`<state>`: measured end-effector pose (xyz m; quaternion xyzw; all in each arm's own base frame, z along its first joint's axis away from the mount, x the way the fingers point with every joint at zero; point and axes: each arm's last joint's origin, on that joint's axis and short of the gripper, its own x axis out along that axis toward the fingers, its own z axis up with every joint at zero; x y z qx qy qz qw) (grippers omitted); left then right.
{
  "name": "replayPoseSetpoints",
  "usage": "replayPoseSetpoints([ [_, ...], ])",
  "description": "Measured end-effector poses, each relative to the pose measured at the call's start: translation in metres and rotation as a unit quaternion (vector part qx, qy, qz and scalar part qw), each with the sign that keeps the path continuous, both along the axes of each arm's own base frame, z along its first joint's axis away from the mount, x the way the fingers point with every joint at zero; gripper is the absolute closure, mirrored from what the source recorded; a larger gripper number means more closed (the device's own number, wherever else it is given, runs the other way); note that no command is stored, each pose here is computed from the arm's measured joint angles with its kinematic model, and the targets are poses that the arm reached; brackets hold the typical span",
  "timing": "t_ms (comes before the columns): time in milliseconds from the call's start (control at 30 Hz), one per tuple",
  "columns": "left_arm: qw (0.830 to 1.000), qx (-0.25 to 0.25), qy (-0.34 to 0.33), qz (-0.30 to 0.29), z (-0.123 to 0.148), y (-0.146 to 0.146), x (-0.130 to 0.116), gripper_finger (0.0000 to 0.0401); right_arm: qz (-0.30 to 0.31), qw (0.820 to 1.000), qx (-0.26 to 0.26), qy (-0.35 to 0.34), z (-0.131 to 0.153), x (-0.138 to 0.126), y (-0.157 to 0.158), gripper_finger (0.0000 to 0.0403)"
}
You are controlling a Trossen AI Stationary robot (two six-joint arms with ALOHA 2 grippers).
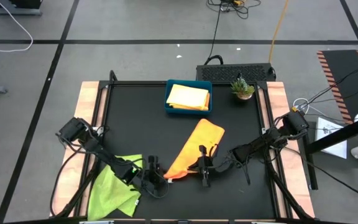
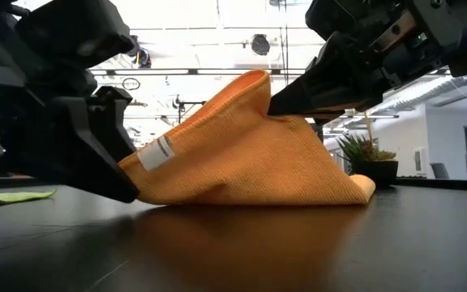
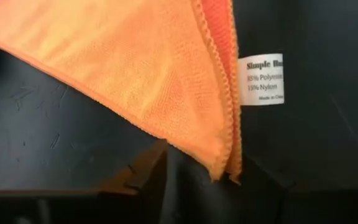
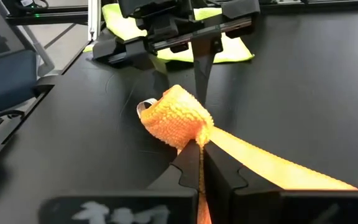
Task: Fold microfiber towels
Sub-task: Fold the orange microfiber cloth
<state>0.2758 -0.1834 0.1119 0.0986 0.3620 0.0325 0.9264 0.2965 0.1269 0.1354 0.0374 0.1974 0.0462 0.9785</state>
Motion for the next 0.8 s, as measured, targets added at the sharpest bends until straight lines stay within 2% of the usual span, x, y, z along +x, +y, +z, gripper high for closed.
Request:
replayPoseSetpoints([
  [100,1.000,0.004,0.001,-0.003,0.000,0.000,0.000,0.0279,0.002,1.000,0.001,0.000,0.000,0.000,0.000,0.0403],
  [267,1.000,0.016,0.002,-0.016,0.000,0.000,0.000,0.0383,0.002,1.000,-0.008,0.007,-0.001,0.000,-0.001,0.0395],
  [533,1.000,0.001,-0.016,0.011,0.013,0.014,0.009,0.0396,-0.042,0.993,-0.012,0.107,-0.019,-0.004,-0.019,0.0324],
  [800,0.998,-0.054,0.013,0.030,0.011,0.037,0.021,0.0396,0.001,0.995,0.003,0.098,-0.016,-0.006,-0.008,0.0232],
])
